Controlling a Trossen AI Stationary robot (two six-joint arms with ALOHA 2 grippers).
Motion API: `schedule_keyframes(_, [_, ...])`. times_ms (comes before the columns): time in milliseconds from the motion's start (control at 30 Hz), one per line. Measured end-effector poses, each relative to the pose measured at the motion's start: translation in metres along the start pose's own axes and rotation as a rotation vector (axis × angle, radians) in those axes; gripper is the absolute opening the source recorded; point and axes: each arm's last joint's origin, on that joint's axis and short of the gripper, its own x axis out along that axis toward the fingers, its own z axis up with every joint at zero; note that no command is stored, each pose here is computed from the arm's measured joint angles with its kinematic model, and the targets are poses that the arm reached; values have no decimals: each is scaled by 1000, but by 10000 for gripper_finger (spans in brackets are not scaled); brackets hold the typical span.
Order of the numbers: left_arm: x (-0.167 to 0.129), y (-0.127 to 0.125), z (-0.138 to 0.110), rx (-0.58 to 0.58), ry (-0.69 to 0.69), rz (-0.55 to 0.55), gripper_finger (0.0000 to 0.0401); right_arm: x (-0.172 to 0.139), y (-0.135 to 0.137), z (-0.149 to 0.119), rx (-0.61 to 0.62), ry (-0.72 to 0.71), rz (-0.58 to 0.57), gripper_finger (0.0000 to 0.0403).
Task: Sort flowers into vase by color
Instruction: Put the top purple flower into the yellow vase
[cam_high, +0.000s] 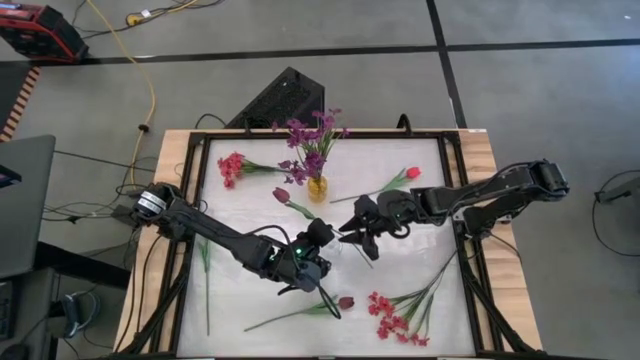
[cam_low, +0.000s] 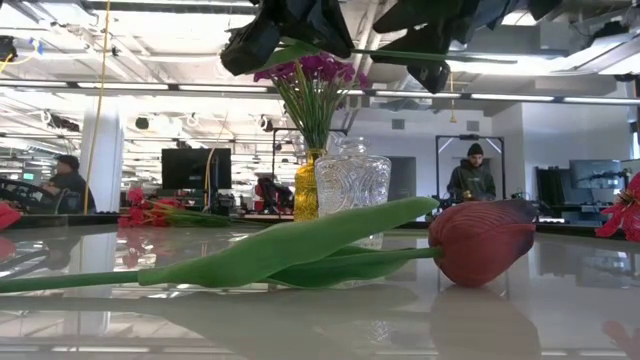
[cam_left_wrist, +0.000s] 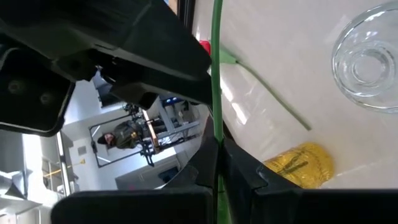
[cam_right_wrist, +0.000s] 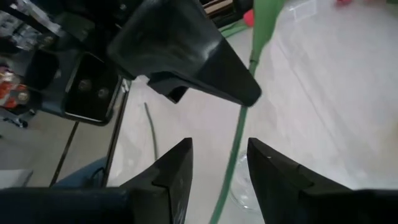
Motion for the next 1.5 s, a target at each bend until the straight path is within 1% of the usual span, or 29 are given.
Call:
schedule_keyframes(100, [0, 0, 0, -6, 0, 1, 0, 0, 0, 0, -22, 0, -1, 163])
schedule_keyframes(267, [0, 0, 0, -11, 4, 3, 0, 0, 0, 0, -33, 0, -1, 122])
schedule_keyframes(400, [0, 1, -1, -31, 48, 30, 0, 0, -1, 0, -32, -1, -3, 94])
schedule_keyframes(700, [-1, 1, -2, -49, 58, 38, 0, 0, -1, 0, -33, 1, -7, 72])
schedule_keyframes(767, [-1, 1, -2, -48, 58, 38, 0, 0, -1, 0, -40, 3, -9, 57])
schedule_keyframes(867, [-1, 1, -2, -51, 58, 38, 0, 0, -1, 0, -73, 4, -13, 22])
schedule_keyframes(967, [-1, 1, -2, -57, 58, 38, 4, 0, -1, 0, -87, 4, -12, 16])
schedule_keyframes(1067, [-1, 1, -2, -64, 58, 39, 24, 0, -1, 0, -93, 1, -10, 16])
schedule_keyframes(1200, [-6, 0, 0, -143, 67, 60, 67, -4, -4, 2, -112, -4, -23, 16])
schedule_keyframes(1267, [-11, -2, 2, -179, 80, 78, 89, -9, -8, 4, -123, -1, -61, 16])
schedule_keyframes(1367, [-22, -6, 6, -240, 95, 112, 118, -18, -15, 6, -124, -18, -149, 16])
schedule_keyframes(1433, [-34, -11, 8, -275, 89, 122, 132, -26, -21, 4, -118, -47, -183, 16])
schedule_keyframes(1500, [-47, -19, 9, -288, 74, 108, 138, -36, -26, 1, -109, -91, -222, 16])
